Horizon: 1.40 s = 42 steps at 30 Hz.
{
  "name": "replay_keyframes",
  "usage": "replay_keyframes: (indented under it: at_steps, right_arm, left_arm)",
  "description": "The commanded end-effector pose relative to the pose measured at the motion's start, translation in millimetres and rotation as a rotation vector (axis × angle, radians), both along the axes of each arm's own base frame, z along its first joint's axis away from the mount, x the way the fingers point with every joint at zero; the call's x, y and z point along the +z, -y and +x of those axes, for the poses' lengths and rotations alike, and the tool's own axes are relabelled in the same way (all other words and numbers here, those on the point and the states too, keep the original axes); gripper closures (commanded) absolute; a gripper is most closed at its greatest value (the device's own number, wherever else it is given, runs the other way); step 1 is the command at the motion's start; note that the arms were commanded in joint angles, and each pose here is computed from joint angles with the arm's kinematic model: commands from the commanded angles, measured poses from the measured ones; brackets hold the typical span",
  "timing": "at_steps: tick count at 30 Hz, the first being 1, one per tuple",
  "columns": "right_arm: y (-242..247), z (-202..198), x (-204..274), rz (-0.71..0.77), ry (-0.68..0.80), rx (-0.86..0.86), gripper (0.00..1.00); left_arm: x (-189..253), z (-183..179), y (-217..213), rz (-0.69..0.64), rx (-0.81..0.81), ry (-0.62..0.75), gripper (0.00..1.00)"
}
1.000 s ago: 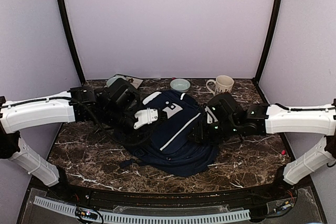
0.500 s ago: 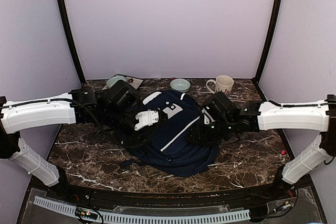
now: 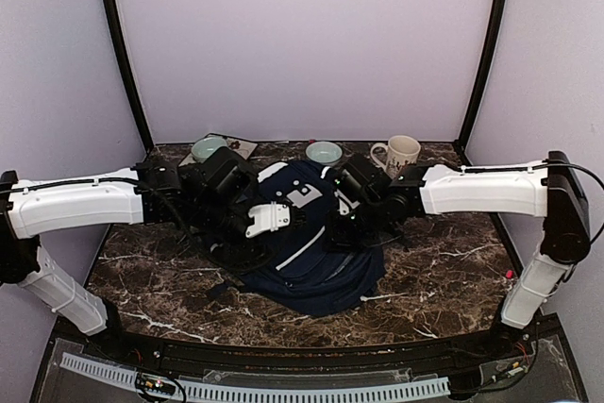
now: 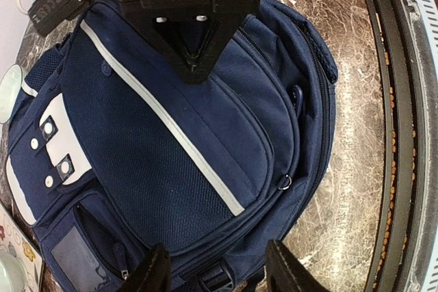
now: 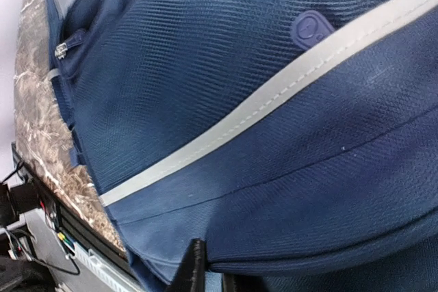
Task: Pack the student bag
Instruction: Pick up the second largest pocket of the bag from the student bag, then hold the second largest pocket of the student bag.
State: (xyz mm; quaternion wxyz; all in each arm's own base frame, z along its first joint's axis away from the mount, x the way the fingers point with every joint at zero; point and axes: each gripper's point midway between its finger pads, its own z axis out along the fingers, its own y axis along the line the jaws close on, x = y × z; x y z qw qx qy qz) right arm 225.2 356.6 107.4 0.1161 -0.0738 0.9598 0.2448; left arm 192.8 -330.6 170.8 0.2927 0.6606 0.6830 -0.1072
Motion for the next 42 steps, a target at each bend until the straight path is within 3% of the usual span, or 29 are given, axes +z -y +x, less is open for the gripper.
replay_keyframes:
  at_steps: [1, 10, 17, 28, 32, 42]
  right_arm:
    - [-14, 25, 45, 0.087, 0.122, -0.014, 1.0]
    - [-7, 46, 103, 0.123, 0.235, -0.051, 1.0]
    - [-9, 52, 115, 0.149, 0.262, -0.055, 1.0]
    - [-6, 57, 124, 0.161, 0.272, -0.061, 1.0]
    - [-4, 58, 124, 0.155, 0.273, -0.062, 1.0]
    - [-7, 62, 122, 0.148, 0.263, -0.046, 1.0]
  left_arm:
    - [14, -4, 0, -0.039, -0.034, 0.038, 0.51]
    - [23, -6, 6, -0.061, -0.156, 0.13, 0.5]
    - [17, 7, 7, -0.054, -0.218, 0.293, 0.32]
    - [7, 11, 24, -0.103, -0.225, 0.295, 0.35]
    - [-1, 3, 27, -0.106, -0.25, 0.239, 0.34]
    - [-12, 15, 43, -0.12, -0.156, 0.258, 0.35]
